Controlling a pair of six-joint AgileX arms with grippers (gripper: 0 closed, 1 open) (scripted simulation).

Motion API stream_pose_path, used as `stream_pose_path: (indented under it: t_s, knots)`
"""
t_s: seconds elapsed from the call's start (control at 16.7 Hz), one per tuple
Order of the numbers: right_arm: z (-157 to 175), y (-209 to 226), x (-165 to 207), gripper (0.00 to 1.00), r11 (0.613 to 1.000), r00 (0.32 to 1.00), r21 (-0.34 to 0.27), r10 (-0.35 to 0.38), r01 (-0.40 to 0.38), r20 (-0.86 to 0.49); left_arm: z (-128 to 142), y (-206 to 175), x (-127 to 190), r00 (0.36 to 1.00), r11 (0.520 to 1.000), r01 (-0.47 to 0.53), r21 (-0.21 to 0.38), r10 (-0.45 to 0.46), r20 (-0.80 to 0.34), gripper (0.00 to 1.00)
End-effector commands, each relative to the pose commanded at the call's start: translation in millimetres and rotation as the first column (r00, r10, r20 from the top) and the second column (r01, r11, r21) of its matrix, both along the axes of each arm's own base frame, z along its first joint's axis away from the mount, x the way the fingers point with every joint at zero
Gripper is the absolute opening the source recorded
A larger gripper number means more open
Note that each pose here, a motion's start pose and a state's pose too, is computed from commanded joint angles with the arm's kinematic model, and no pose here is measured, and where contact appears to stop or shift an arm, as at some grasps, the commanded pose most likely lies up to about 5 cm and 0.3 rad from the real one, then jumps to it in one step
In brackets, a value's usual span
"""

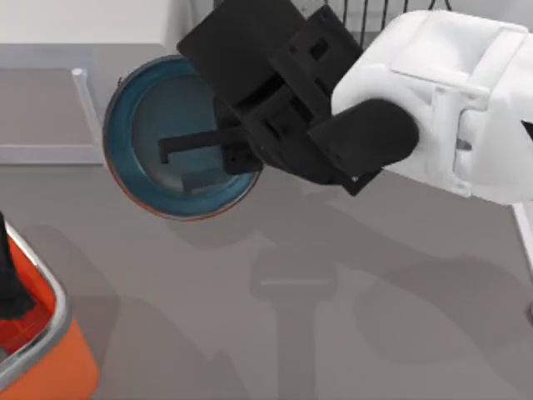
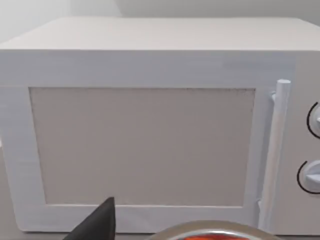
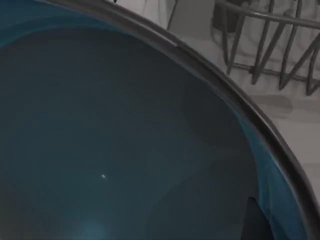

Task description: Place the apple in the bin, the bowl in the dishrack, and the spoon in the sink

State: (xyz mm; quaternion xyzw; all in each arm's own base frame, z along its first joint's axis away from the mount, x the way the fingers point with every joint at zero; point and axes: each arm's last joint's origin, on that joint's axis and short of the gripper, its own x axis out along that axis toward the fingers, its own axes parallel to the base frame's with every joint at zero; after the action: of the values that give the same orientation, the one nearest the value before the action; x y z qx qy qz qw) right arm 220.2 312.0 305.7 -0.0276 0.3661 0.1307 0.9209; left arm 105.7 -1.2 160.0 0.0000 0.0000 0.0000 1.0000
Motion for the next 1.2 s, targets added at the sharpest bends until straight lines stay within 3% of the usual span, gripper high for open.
stream_pose_path:
  t_s: [0.18,0.3,0.6,0.84,1.2]
  knots:
    - [14,-5,-1,0.00,1.000,0.988,-0.005,-0.011,0.012,0.157,0,0,0,1.000,1.000,0.000,0.000,0.000,0.000,1.00]
    - [35,-6,-6,0.00,0.999,0.952,0.026,-0.028,0.021,0.304,0,0,0,1.000,1.000,0.000,0.000,0.000,0.000,1.00]
    - [100,-28,-30,0.00,0.982,0.767,0.126,-0.189,0.141,0.613,0,0,0,1.000,1.000,0.000,0.000,0.000,0.000,1.00]
    - [113,-47,-38,0.00,0.962,0.696,0.147,-0.267,0.229,0.667,0,0,0,1.000,1.000,0.000,0.000,0.000,0.000,1.00]
    - [111,-44,-33,0.00,0.962,0.695,0.149,-0.269,0.229,0.667,0,0,0,1.000,1.000,0.000,0.000,0.000,0.000,1.00]
